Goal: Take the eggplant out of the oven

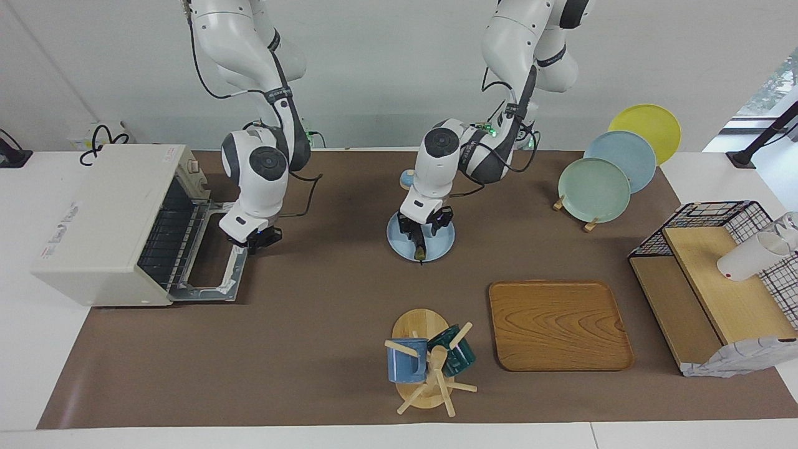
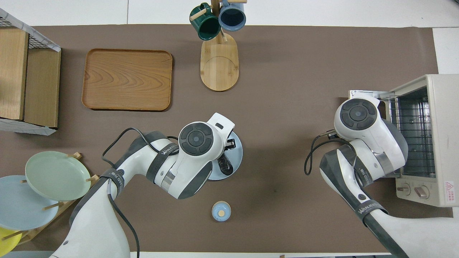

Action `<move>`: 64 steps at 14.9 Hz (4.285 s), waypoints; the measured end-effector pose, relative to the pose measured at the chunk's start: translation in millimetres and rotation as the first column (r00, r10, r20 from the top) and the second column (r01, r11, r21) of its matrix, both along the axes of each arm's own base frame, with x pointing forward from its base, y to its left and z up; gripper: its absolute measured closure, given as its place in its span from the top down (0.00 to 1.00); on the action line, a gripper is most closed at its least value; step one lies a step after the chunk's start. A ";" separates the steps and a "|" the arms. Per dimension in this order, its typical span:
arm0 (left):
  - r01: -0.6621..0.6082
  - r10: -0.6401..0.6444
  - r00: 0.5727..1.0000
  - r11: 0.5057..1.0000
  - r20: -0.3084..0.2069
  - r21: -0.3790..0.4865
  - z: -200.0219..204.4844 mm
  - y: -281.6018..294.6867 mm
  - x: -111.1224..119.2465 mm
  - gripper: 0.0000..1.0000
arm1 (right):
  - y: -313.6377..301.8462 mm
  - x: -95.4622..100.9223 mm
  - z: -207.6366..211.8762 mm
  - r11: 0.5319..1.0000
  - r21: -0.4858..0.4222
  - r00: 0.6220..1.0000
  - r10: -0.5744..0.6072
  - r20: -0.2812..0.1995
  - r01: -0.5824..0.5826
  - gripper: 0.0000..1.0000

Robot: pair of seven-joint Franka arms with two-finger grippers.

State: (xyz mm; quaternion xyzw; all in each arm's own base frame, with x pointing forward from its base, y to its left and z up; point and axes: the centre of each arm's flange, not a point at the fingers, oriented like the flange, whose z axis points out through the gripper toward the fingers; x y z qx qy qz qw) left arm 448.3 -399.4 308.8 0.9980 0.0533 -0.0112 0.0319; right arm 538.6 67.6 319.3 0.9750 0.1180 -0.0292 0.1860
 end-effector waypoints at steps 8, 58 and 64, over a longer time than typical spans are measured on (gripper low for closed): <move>-0.021 0.021 1.000 1.000 -0.006 0.009 21.2 12.8 23.1 0.27 | -82.9 2.9 117.0 0.997 0.068 0.999 0.037 0.010 -0.038 0.01; 0.226 -0.227 0.974 0.971 0.004 -0.081 241.7 347.8 190.7 1.00 | -89.9 -9.2 299.8 0.919 0.333 0.977 -0.189 -0.097 0.211 1.00; 0.229 -0.228 0.973 0.974 -0.029 0.002 327.5 357.2 123.2 1.00 | -100.1 -7.2 301.9 0.915 0.337 0.975 -0.207 -0.076 0.221 1.00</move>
